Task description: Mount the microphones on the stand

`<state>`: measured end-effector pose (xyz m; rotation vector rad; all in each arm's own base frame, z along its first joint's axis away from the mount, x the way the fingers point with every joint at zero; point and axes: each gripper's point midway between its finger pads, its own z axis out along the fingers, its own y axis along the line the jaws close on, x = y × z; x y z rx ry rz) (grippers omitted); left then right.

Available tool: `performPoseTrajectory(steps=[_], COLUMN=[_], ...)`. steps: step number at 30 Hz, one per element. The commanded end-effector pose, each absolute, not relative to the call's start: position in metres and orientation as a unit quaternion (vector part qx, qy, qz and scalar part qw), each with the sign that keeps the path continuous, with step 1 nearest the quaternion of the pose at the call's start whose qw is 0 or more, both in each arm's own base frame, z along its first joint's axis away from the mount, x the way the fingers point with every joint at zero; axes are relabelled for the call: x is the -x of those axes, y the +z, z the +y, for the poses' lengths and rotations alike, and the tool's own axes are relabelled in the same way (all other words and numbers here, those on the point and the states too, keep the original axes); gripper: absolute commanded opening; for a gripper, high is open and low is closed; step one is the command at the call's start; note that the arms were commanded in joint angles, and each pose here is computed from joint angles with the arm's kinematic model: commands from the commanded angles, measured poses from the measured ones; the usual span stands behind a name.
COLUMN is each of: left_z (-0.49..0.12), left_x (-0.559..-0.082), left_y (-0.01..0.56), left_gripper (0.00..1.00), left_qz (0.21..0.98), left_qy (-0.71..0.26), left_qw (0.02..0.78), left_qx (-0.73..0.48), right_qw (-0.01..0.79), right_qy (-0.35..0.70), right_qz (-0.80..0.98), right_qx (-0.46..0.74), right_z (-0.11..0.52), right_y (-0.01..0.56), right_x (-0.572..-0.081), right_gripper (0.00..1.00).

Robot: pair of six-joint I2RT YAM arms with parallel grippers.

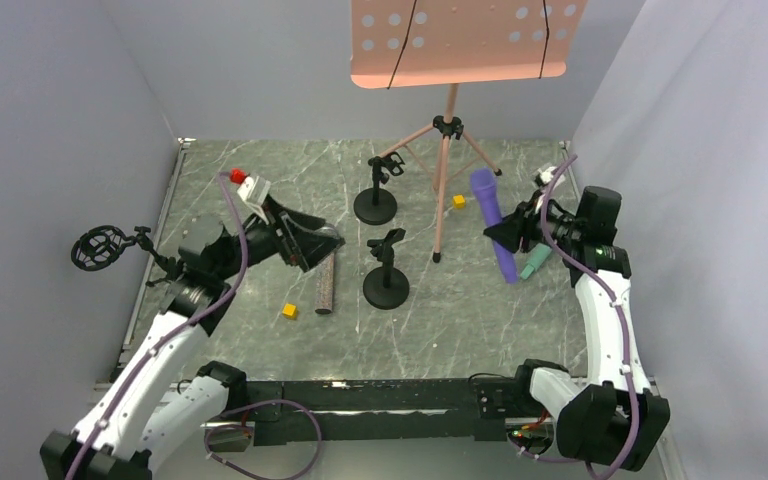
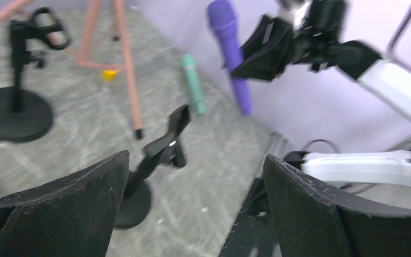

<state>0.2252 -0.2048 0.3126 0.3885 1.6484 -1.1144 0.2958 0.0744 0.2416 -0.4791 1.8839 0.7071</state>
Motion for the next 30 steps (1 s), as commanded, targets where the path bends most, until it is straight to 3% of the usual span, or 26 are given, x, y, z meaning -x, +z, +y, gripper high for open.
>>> performPoseTrajectory(steps=[1,13,22,30], left_z=[-0.249,-0.366,-0.422,-0.451], left_x=[-0.198,-0.217,-0.228,-0.223], left_y=[0.380,0.365,0.356,0.355], left_gripper=[0.99,0.99,0.99,0.83], left_qz=[0.591,0.631,0.619,0.606], left_qy=[-0.613,-0.546,-0.557,-0.586], left_qw=[0.485,0.494,0.513,0.501], left_qx=[-0.201,-0.245,-0.208,-0.195], right_qw=[0.488,0.470,0.462,0.458], right_qy=[0.418,0.492,0.515,0.521], right_qz=[0.681,0.614,0.603,0.603], right_qx=[0.351,0.400,0.397,0.393], right_z=[0.125,0.152,0.155,0.155], right_y=[0.259,0.269,0.274,0.273], right_x=[-0.241,-0.202,-0.198,-0.197], right_gripper=[0.09,0.11,0.11,0.13])
